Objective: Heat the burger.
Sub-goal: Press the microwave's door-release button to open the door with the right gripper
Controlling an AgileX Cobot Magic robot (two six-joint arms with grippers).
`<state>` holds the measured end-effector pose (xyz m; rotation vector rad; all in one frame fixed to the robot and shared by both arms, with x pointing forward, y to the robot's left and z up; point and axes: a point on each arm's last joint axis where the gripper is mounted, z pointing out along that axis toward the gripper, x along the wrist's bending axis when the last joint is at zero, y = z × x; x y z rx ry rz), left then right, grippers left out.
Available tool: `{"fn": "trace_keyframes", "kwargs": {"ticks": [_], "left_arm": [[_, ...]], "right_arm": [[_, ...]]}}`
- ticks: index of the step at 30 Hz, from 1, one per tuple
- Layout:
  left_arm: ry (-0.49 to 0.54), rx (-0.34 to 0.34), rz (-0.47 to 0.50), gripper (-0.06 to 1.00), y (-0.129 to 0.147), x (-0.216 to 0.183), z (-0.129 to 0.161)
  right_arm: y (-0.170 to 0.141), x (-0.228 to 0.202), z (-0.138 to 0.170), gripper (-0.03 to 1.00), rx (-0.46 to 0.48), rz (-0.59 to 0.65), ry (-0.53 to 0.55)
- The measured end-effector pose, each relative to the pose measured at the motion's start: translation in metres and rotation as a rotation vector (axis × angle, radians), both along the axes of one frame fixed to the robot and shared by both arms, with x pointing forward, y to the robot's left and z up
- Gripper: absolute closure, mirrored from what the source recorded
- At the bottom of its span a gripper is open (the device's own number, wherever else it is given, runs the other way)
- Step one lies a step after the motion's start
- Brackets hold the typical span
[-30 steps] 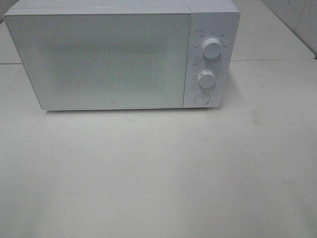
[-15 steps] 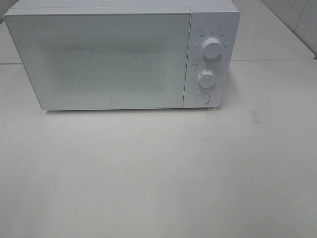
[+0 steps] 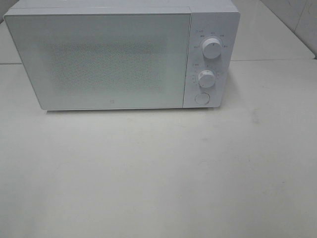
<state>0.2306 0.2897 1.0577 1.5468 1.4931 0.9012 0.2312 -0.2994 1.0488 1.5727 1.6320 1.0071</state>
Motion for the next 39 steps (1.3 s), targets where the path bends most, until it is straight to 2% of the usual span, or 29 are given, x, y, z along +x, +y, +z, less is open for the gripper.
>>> {"fn": "trace_keyframes", "kwargs": {"ticks": [20, 25, 39], "left_arm": [[0.0, 0.0, 0.0, -0.04, 0.0, 0.0, 0.0], [0.0, 0.0, 0.0, -0.04, 0.0, 0.0, 0.0], [0.0, 0.0, 0.0, -0.04, 0.0, 0.0, 0.0]], "right_arm": [[0.0, 0.002, 0.001, 0.23, -0.013, 0.004, 0.011], [0.002, 0.022, 0.014, 0.23, -0.023, 0.01, 0.006], [0.007, 0.075, 0.023, 0.23, -0.024, 0.01, 0.001]]}}
